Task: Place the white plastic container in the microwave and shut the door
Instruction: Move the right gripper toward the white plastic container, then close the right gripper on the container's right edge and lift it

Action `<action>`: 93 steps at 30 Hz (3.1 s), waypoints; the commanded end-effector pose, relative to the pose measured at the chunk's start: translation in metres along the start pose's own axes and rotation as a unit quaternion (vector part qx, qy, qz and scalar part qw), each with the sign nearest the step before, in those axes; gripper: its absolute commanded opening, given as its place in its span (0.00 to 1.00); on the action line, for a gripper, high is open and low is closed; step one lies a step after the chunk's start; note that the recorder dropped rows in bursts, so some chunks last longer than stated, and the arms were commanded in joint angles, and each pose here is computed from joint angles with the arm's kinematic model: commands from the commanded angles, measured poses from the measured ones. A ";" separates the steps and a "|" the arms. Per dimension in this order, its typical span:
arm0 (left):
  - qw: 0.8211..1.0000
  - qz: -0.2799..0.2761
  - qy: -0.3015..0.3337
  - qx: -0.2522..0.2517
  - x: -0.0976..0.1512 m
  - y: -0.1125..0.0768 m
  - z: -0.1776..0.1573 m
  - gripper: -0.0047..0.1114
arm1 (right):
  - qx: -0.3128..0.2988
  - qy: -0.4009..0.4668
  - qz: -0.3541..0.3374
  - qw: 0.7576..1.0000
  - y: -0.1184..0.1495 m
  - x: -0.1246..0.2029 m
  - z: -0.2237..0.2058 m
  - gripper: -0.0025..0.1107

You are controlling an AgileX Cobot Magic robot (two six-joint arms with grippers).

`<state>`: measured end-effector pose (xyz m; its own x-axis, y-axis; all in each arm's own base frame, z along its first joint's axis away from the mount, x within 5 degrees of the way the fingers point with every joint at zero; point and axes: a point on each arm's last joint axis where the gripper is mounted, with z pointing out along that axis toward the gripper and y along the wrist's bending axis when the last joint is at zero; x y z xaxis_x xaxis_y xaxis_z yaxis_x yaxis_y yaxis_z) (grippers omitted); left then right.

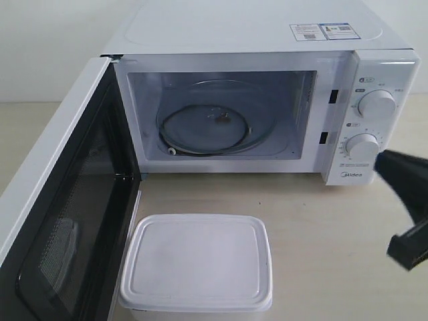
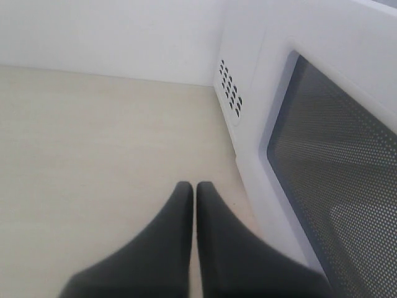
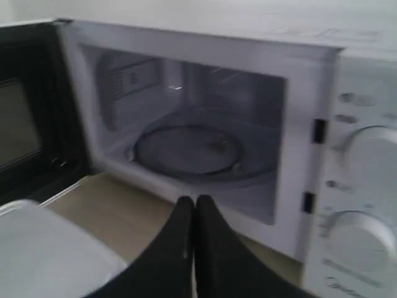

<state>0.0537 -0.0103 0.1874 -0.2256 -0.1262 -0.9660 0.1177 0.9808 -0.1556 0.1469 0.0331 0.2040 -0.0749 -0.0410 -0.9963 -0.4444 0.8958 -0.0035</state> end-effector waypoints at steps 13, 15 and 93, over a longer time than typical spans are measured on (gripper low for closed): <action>1.000 -0.001 -0.002 0.002 0.001 0.000 0.000 0.08 | -0.358 0.149 0.049 0.921 0.022 0.064 0.039 0.02; 1.000 -0.001 -0.002 0.002 0.001 0.000 0.000 0.08 | -0.375 0.167 0.061 0.910 0.020 0.072 0.044 0.02; 1.000 -0.001 -0.002 0.002 0.001 0.000 0.000 0.08 | -0.021 0.224 0.606 0.763 0.084 0.074 0.116 0.31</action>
<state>0.0537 -0.0103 0.1874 -0.2256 -0.1262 -0.9660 0.1177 0.9808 -0.1556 0.2016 0.1458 0.1170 -0.7534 0.6441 -0.1326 0.1527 0.3674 0.9174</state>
